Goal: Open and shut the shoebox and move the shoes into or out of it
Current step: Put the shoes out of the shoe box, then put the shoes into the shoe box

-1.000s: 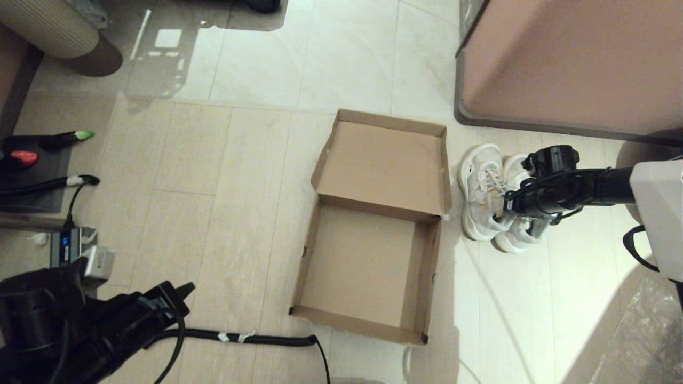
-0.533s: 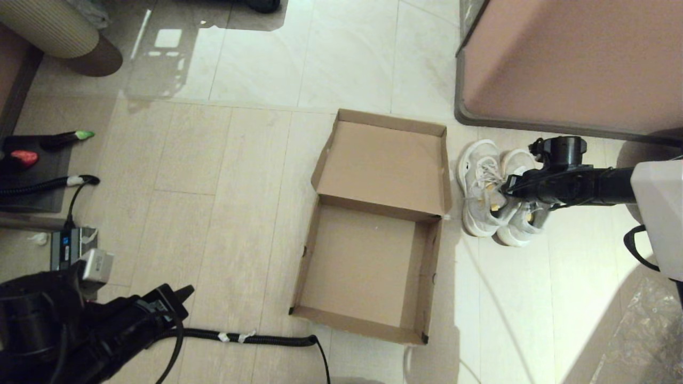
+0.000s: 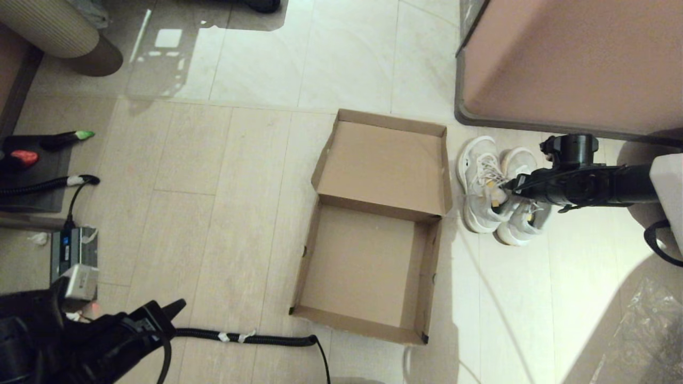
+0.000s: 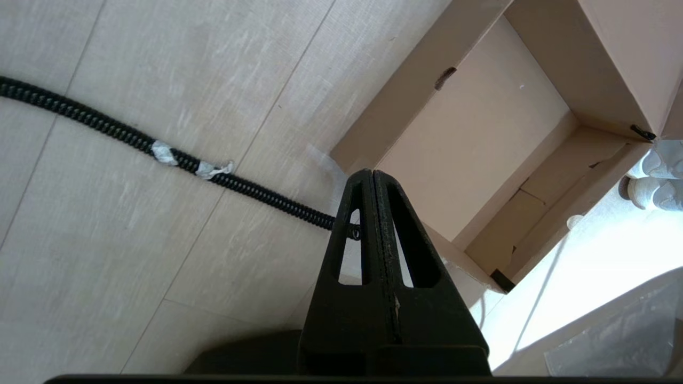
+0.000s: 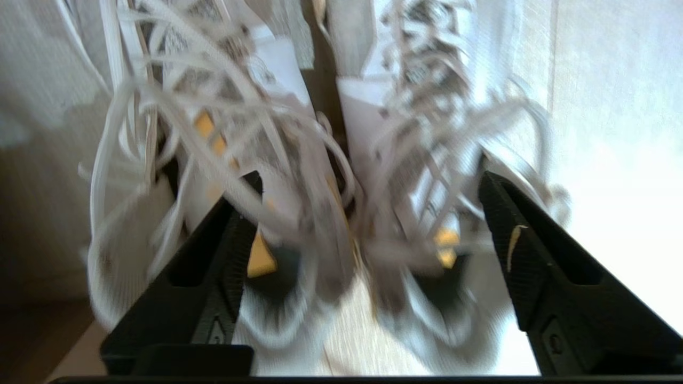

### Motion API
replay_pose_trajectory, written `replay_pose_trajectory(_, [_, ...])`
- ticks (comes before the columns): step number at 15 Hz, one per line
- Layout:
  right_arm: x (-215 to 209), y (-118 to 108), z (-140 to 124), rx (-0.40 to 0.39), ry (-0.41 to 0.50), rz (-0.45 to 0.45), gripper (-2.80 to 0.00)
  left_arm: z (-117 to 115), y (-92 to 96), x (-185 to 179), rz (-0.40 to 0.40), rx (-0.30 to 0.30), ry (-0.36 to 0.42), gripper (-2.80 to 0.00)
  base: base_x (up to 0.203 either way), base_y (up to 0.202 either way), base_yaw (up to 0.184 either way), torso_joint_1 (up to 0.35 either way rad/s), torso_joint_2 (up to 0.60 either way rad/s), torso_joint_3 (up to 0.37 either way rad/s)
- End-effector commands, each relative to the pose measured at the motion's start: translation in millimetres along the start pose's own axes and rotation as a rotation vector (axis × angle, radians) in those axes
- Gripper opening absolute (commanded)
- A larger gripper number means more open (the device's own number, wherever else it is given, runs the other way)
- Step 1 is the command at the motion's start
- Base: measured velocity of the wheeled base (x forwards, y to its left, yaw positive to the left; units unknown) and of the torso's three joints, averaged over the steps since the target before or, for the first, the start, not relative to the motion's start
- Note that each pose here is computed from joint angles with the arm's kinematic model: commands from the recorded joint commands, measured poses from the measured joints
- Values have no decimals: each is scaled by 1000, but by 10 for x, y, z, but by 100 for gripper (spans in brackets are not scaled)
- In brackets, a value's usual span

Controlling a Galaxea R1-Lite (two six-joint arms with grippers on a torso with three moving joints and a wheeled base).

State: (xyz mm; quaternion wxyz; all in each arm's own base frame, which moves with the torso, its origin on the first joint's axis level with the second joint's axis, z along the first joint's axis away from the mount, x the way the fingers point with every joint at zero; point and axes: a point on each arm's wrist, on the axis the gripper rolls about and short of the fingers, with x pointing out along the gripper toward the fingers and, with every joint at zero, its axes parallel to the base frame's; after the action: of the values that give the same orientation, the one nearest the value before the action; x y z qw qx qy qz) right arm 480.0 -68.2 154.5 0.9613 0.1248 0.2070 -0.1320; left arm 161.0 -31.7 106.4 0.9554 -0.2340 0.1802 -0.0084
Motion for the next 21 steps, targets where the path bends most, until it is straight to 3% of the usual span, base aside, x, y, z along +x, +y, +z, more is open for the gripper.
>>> replay_pose_trajectory(1, [-166, 1, 71, 4, -9, 1, 0, 2, 6, -64, -9, -5, -17, -280, 0, 0, 0, 0, 0, 0])
replay_pose_trajectory(6, [-387, -113, 99, 27, -44, -35, 0, -20, 30, -160, -16, -5, -29, -280, 0, 0, 0, 0, 0, 0])
replay_pose_trajectory(11, [-482, -349, -55, 4, 8, -106, 0, 0, 33, -176, -16, -9, -44, -280, 0, 0, 0, 0, 0, 0])
replay_pose_trajectory(21, [-48, -387, -404, -4, 56, -111, 0, -8, 56, -153, 1, -13, -32, -280, 0, 0, 0, 0, 0, 0])
